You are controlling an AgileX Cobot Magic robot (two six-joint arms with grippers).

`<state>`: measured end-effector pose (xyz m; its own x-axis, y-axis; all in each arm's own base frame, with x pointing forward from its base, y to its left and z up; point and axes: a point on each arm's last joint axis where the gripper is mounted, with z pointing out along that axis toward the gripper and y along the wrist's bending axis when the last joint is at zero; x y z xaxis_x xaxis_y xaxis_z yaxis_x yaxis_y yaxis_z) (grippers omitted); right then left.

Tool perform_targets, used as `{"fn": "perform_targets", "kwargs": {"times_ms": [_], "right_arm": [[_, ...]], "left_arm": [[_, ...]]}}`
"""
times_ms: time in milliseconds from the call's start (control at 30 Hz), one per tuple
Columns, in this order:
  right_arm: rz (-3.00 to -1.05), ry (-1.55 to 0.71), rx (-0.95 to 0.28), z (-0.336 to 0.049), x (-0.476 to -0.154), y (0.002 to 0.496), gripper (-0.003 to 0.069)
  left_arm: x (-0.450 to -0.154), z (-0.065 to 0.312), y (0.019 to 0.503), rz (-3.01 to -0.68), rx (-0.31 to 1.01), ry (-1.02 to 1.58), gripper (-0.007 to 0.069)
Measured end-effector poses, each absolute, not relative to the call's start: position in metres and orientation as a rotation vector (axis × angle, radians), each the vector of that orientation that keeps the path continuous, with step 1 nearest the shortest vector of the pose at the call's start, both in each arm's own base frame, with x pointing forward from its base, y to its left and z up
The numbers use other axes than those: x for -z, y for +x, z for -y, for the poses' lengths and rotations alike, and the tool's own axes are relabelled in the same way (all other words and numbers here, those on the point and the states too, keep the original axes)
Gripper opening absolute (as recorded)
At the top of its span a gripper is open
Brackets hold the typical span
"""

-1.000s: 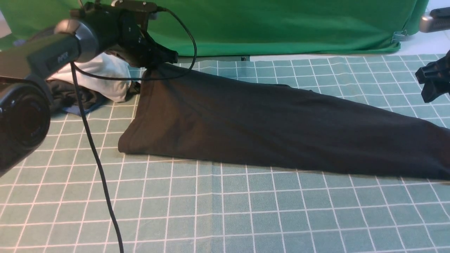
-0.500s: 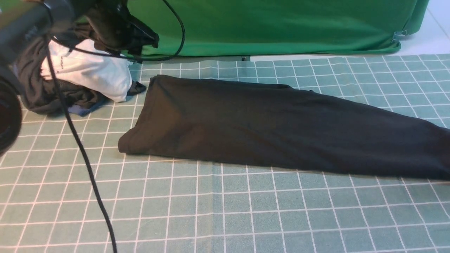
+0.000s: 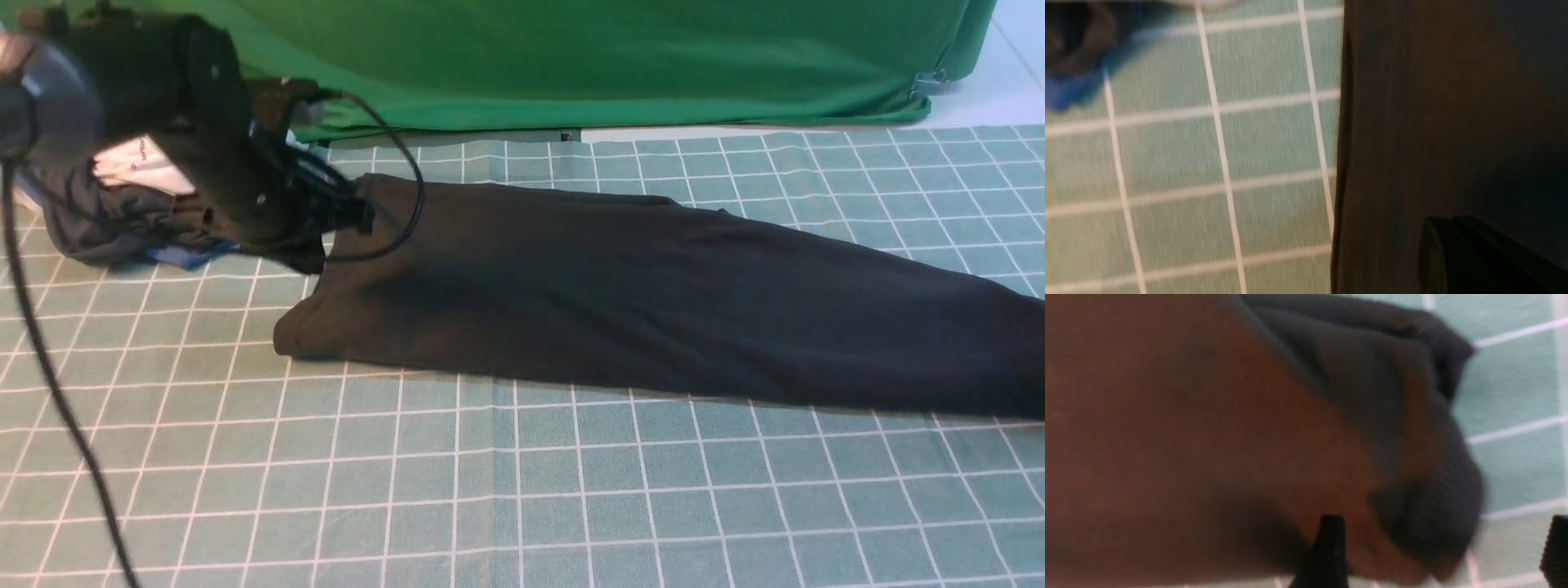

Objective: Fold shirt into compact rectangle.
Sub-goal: 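Pull the folded dark garment lengthwise by its ends to straighten it flat on the table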

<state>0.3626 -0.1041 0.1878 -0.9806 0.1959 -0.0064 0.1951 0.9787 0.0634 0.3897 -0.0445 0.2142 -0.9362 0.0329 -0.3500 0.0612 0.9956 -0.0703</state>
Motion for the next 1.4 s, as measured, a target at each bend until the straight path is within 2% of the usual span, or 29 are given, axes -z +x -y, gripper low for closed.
{"fn": "perform_targets", "kwargs": {"times_ms": [200, 367, 433, 467, 500, 533, 567, 600, 667, 700, 800, 933, 1000, 1067, 1167, 1267, 1400], "right_arm": [[-3.149, 0.3, -0.192, 0.101, -0.165, 0.368, 0.0553], [-3.143, 0.306, -0.208, 0.1, -0.165, 0.368, 0.0538], [-3.142, 0.307, -0.209, 0.1, -0.165, 0.368, 0.0537], [-3.142, 0.307, -0.209, 0.1, -0.165, 0.368, 0.0537], [-3.141, 0.307, -0.21, 0.1, -0.165, 0.368, 0.0537], [-3.141, 0.307, -0.21, 0.1, -0.165, 0.368, 0.0537], [-3.141, 0.307, -0.21, 0.1, -0.165, 0.368, 0.0537], [-3.141, 0.307, -0.21, 0.1, -0.165, 0.368, 0.0537], [-3.141, 0.308, -0.212, 0.1, -0.165, 0.368, 0.0536], [-3.141, 0.308, -0.212, 0.1, -0.165, 0.368, 0.0536], [-3.143, 0.309, -0.216, 0.1, -0.165, 0.368, 0.0536], [-3.157, 0.31, -0.225, 0.099, -0.165, 0.367, 0.0536], [-3.169, 0.31, -0.231, 0.099, -0.165, 0.366, 0.0536], [-3.186, 0.306, -0.24, 0.098, -0.166, 0.364, 0.0535], [-3.198, 0.267, -0.244, 0.095, -0.169, 0.363, 0.0533], [-3.208, 0.221, -0.232, 0.088, -0.179, 0.36, 0.0527], [-3.221, 0.169, -0.226, 0.079, -0.196, 0.354, 0.0526]], "left_arm": [[-0.213, 0.04, 0.378, -2.804, 0.075, 0.005, 0.0009], [-0.213, 0.038, 0.378, -2.792, 0.037, -0.019, 0.0057], [-0.212, 0.038, 0.379, -2.786, 0.036, -0.021, 0.0124], [-0.211, 0.038, 0.38, -2.787, 0.036, -0.021, 0.0132], [-0.207, 0.038, 0.381, -2.793, 0.04, -0.024, 0.0206], [-0.205, 0.038, 0.381, -2.8, 0.045, -0.028, 0.0237], [-0.197, 0.039, 0.383, -2.82, 0.053, -0.036, 0.0316], [-0.196, 0.04, 0.383, -2.824, 0.06, -0.042, 0.0316], [-0.18, 0.042, 0.385, -2.866, 0.084, -0.067, 0.0479], [-0.175, 0.042, 0.386, -2.881, 0.09, -0.074, 0.0534], [-0.164, 0.043, 0.388, -2.908, 0.109, -0.096, 0.0648], [-0.157, 0.045, 0.388, -2.922, 0.134, -0.116, 0.0683], [-0.157, 0.046, 0.388, -2.932, 0.145, -0.103, 0.0641], [-0.157, 0.047, 0.386, -2.95, 0.161, -0.101, 0.0517], [-0.16, 0.046, 0.384, -2.966, 0.16, -0.094, 0.0214], [-0.17, 0.045, 0.379, -2.975, 0.147, -0.078, 0.0068], [-0.189, 0.045, 0.367, -2.992, 0.149, -0.066, 0.0045]]}}
